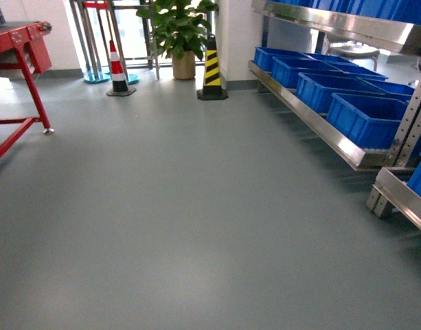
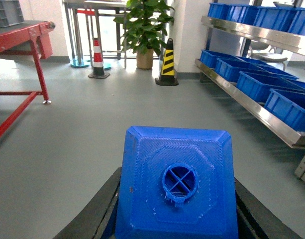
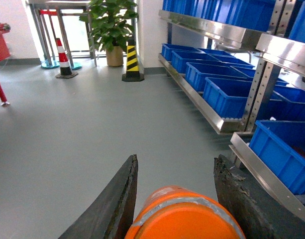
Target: Sort blue parts and orange caps into right shelf containers
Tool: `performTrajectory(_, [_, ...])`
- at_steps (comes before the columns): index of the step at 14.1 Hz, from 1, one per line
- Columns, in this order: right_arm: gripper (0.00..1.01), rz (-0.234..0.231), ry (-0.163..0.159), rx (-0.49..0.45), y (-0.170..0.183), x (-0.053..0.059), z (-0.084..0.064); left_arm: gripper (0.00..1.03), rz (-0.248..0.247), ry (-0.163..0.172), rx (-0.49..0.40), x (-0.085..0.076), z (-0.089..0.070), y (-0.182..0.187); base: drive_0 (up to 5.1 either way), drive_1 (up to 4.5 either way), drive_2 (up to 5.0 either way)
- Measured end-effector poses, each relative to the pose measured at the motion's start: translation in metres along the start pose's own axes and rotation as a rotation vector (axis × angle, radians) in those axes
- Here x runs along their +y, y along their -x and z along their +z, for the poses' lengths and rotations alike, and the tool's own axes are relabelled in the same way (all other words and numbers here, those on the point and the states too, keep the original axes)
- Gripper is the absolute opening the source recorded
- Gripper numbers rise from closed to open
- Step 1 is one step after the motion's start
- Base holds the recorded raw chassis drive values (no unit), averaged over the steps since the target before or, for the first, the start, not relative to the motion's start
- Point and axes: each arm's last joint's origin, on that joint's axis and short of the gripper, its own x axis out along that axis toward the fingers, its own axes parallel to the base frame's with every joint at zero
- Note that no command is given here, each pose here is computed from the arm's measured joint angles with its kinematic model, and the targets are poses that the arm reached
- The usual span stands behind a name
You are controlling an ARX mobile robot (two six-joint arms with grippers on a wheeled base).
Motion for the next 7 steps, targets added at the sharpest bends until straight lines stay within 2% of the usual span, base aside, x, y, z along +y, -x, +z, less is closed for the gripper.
performTrajectory(7, [0.41,0.000,0.000,0.000,0.0000,0.0000,0.0000,0.45,0.000,0.000,0.000,0.0000,0.0000,0.0000,-1.5,-1.54,-1.5])
